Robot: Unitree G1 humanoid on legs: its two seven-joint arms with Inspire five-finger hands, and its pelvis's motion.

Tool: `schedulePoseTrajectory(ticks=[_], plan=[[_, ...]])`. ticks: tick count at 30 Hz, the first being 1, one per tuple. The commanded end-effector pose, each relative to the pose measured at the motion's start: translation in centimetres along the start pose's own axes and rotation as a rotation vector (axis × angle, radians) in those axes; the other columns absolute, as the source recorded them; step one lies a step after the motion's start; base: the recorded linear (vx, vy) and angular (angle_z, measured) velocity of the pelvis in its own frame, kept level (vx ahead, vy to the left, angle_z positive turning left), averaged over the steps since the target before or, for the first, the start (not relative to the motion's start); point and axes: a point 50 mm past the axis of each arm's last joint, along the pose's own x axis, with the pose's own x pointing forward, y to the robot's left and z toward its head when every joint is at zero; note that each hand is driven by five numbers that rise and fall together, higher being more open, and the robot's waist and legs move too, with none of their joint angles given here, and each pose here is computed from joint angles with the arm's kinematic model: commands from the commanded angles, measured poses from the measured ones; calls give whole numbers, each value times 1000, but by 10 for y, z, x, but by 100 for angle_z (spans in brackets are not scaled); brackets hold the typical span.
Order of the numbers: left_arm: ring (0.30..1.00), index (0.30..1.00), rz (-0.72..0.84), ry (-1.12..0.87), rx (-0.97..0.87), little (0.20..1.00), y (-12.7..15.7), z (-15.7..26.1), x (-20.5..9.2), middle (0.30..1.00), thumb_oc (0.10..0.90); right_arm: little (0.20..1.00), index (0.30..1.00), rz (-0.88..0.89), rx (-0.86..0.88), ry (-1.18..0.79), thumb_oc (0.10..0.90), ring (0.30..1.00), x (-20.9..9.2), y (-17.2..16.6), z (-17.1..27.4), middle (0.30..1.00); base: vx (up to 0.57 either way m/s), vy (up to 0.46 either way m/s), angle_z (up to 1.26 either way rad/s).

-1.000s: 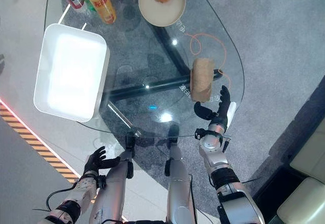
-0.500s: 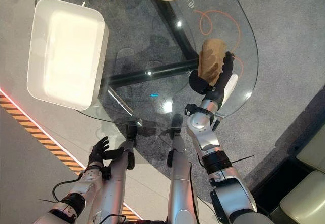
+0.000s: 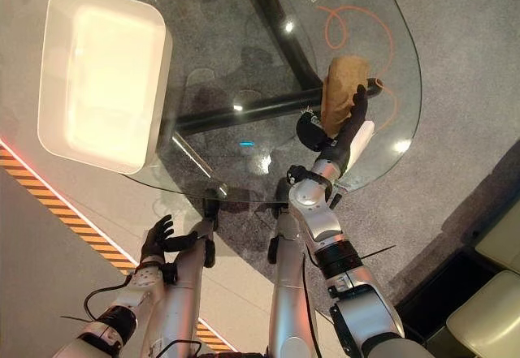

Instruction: Wipe the table with a cloth and put it in the basket.

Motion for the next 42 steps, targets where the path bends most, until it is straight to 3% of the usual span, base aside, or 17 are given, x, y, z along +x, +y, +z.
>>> schedulePoseTrajectory(ticks=[1,28,42], plan=[[900,900,20,148,-5,900,-8,-46,-21,900,800,900,900,-121,43,-75,800,900,9,-17,17,900,27,17,4],[900,900,15,129,-5,900,-9,-43,-19,900,800,900,900,-380,-115,-36,800,900,28,-40,7,900,1,0,0],[900,900,17,119,-17,900,-10,-39,-19,900,800,900,900,-271,-32,96,800,900,26,-36,-8,900,0,0,0]])
